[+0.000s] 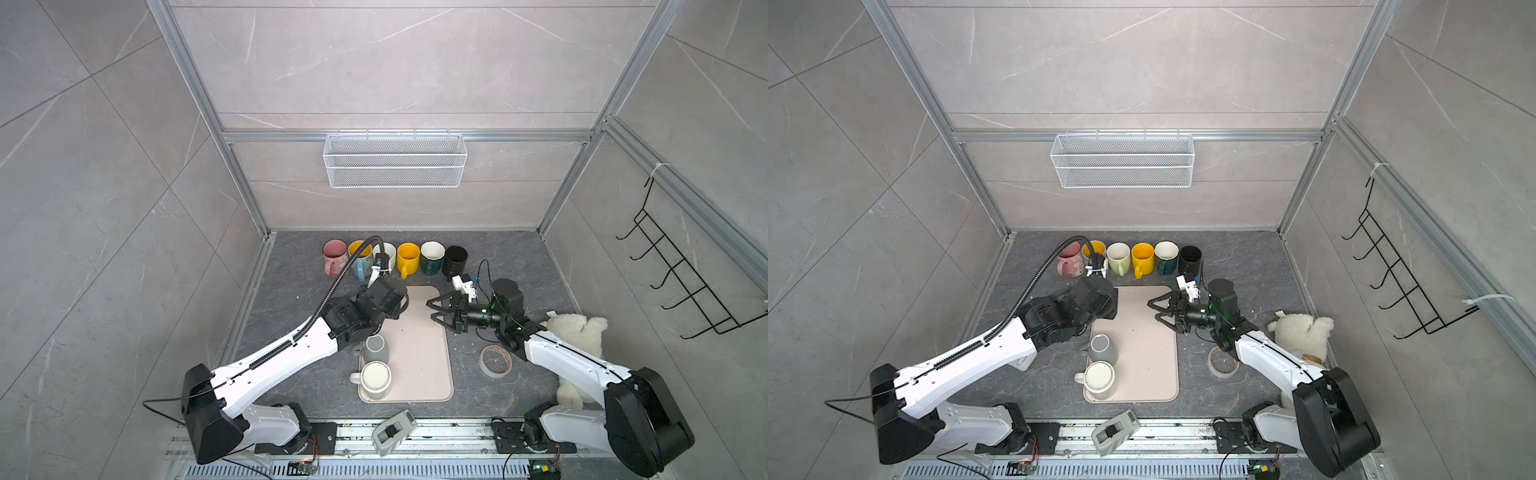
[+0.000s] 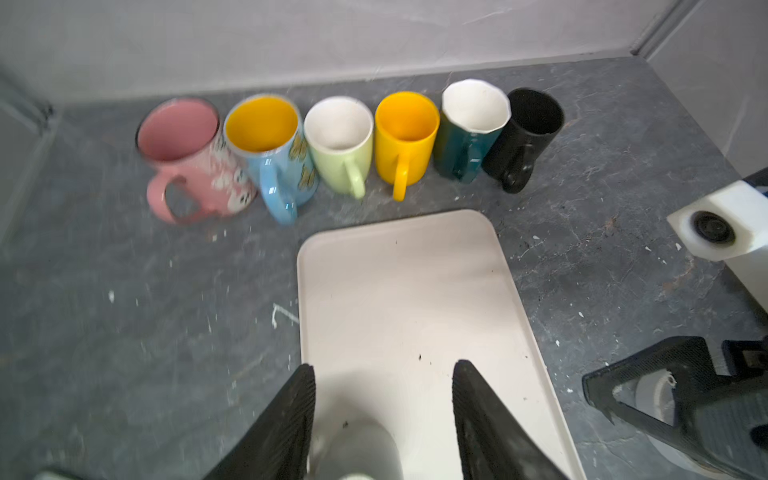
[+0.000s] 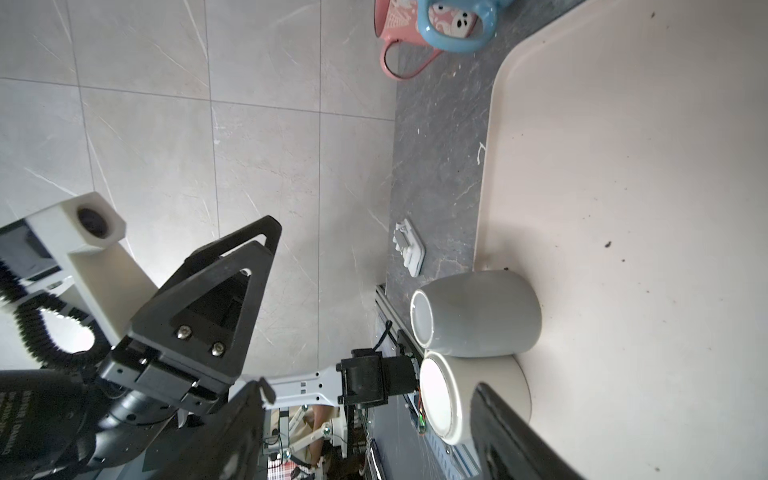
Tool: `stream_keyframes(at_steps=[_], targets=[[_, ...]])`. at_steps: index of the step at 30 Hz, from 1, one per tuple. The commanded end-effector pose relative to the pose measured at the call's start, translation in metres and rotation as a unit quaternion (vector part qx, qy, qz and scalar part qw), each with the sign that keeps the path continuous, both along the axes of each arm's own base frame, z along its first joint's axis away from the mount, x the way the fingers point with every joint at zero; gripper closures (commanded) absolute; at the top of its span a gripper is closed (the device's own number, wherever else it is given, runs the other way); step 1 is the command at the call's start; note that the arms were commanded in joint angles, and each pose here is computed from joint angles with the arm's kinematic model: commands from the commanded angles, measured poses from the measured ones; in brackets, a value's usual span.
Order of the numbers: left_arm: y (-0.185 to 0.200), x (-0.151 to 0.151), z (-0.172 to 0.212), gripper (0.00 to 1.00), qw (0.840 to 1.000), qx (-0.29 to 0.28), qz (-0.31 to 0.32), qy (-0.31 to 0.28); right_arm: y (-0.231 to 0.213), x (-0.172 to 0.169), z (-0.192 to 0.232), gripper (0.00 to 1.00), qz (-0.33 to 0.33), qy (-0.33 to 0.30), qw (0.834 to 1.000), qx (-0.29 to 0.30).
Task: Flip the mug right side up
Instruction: 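Move the left gripper to the grey mug lying on the tray while the right approaches, then grasp the grey mug's handle with the left gripper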
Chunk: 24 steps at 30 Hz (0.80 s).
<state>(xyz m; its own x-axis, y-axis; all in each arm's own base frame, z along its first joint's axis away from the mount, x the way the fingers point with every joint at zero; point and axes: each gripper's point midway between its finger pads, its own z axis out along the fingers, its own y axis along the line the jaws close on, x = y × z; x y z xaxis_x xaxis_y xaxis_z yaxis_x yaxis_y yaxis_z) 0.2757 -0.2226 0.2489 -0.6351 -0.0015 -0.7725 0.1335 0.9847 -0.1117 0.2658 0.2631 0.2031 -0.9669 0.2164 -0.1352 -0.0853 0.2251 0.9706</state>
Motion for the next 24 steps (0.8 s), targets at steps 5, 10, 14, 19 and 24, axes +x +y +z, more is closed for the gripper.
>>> stream_keyframes(at_steps=[5, 10, 14, 19, 24], targets=[[0.05, -0.032, -0.029, 0.45, 0.964, -0.162, 0.176, 0.117, 0.029, 0.008, -0.001, 0.22, 0.019, -0.028, 0.999, 0.003], [0.065, -0.046, -0.054, 0.54, 0.912, -0.246, 0.289, 0.156, 0.036, 0.01, -0.005, 0.22, 0.024, -0.027, 0.999, 0.002], [0.065, -0.054, -0.072, 0.53, 0.876, -0.282, 0.341, 0.193, 0.037, 0.009, -0.006, 0.22, 0.026, -0.027, 0.999, 0.001], [0.072, -0.065, -0.093, 0.53, 0.829, -0.293, 0.412, 0.238, 0.036, 0.008, -0.014, 0.21, 0.026, -0.022, 0.999, -0.01], [0.077, -0.074, -0.118, 0.52, 0.776, -0.33, 0.468, 0.265, 0.036, 0.008, -0.018, 0.22, 0.026, -0.017, 0.999, -0.014]])
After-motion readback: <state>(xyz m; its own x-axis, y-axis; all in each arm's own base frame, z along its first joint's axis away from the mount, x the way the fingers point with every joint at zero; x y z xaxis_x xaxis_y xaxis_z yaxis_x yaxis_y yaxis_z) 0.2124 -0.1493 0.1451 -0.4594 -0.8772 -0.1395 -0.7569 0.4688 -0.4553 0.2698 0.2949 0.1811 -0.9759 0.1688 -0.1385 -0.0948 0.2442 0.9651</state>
